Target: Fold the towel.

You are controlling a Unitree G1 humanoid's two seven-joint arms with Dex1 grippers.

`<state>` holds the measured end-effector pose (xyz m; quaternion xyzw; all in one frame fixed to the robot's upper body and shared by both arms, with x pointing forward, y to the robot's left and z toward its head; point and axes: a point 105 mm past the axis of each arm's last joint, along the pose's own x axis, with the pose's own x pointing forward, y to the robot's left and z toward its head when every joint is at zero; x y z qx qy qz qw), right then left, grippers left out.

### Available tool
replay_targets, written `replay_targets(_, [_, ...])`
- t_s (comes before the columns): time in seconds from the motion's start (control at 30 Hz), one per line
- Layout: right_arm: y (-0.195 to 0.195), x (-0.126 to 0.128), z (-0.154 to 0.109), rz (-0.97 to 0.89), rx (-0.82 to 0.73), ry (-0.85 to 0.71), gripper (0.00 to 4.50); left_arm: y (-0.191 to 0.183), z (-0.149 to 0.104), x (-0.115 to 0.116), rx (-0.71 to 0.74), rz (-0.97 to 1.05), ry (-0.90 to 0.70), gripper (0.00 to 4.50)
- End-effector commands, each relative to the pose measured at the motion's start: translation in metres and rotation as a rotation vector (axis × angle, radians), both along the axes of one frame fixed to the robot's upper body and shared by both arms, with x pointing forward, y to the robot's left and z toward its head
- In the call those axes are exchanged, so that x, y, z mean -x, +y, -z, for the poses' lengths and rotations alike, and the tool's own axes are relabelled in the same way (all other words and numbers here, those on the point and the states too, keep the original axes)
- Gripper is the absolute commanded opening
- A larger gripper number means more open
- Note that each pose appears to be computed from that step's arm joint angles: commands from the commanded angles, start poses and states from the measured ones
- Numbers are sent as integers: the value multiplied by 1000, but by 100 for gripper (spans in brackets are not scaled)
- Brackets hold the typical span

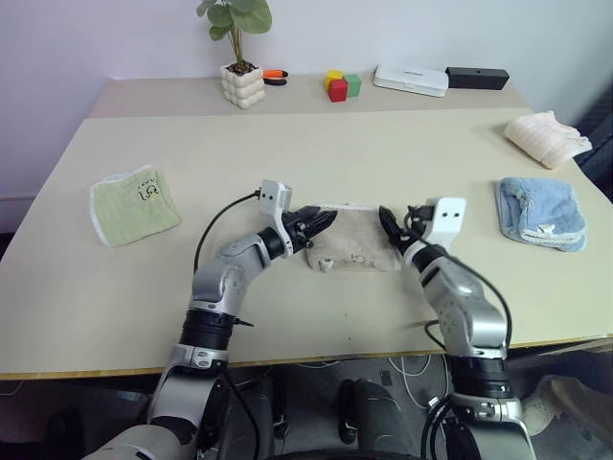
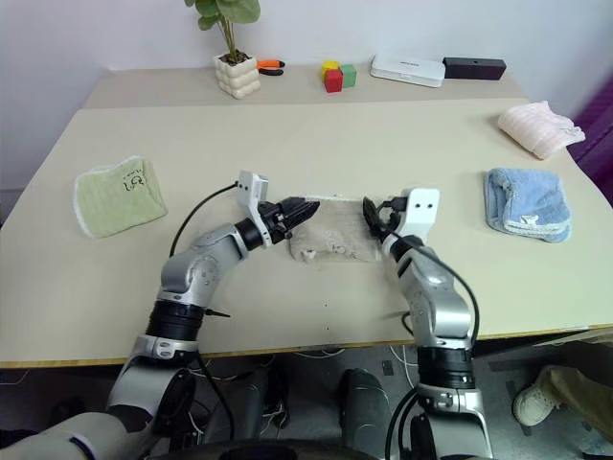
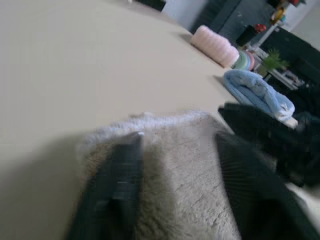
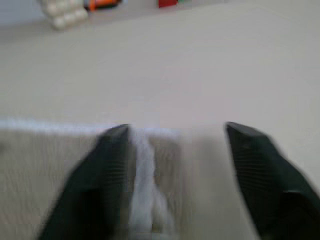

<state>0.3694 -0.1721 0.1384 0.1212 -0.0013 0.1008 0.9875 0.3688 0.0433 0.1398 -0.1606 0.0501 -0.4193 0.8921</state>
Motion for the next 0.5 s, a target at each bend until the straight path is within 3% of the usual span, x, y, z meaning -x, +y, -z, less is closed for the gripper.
replay_targets(0.03, [-14,-1,-38,-117,-113,-16,450,8,-34,1,6,41,-128,441])
replay_targets(0.23, [-6,11,-33,-334,-82,167,450,16,-41,33,-113,283,-228,446])
replay_targets(0.5, [-5,22,14,-319,16,418,450,62,-57,44,-126,304,-345,446])
